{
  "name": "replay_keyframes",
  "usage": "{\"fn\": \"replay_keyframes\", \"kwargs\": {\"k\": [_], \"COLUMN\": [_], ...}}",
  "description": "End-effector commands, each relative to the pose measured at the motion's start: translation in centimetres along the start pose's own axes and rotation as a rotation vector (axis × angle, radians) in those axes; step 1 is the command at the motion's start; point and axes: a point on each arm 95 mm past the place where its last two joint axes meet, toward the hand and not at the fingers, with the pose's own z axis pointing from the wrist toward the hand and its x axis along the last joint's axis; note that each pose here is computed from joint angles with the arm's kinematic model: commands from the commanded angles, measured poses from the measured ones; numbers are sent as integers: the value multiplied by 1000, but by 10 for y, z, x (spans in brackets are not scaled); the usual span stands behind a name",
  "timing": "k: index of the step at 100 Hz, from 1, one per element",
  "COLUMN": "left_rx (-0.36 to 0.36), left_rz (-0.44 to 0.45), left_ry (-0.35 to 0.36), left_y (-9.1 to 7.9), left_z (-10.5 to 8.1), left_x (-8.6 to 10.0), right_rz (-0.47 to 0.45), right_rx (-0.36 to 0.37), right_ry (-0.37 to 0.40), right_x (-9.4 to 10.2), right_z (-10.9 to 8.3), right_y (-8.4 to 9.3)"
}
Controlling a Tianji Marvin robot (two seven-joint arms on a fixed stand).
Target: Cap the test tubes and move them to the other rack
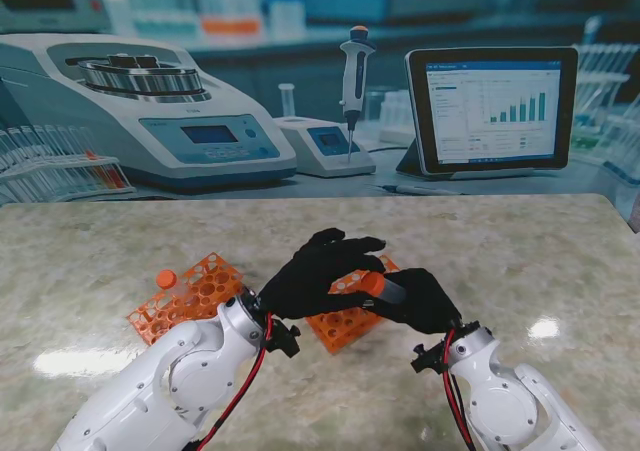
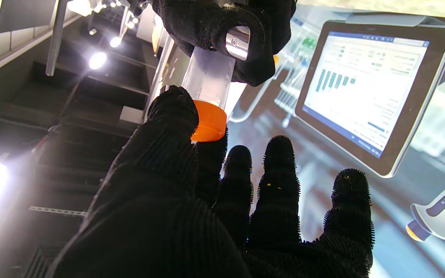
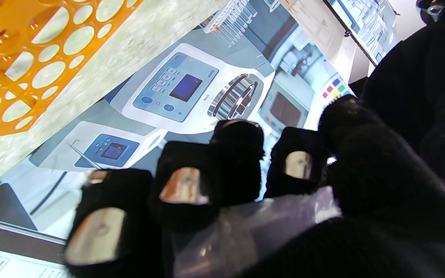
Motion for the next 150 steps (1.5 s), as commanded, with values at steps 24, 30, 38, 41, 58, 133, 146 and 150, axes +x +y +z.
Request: {"fn": "replay_keyframes", "kwargs": {"k": [24,30,38,41,58,133,146,150], "left_rx": [-35,-40,-43,-43,-53,-77,-78,-77], "left_rz": [-1,-4,-6,-6,-3,4,0,-8], "left_ry": [10,11,13,14,23,54,61,63], "left_y": [4,4,4,4,3,-1,-3,-3], "left_z": [-4,-4,-5,-5,-6,-10,-15,-16], "left_x": [0,0,1,1,2,7,10,12], "right_rz": [9,9,9,9,9,10,10,11], "right_rx": [4,5,5,5,4,4,5,6], "right_ry": [6,5,6,6,5,3,3,3], "right_x": [4,4,4,4,3,3,3,3], "right_z": [0,0,0,0,0,1,1,1], "right_y": [-3,-3,-3,-3,-3,-3,-3,-3]}}
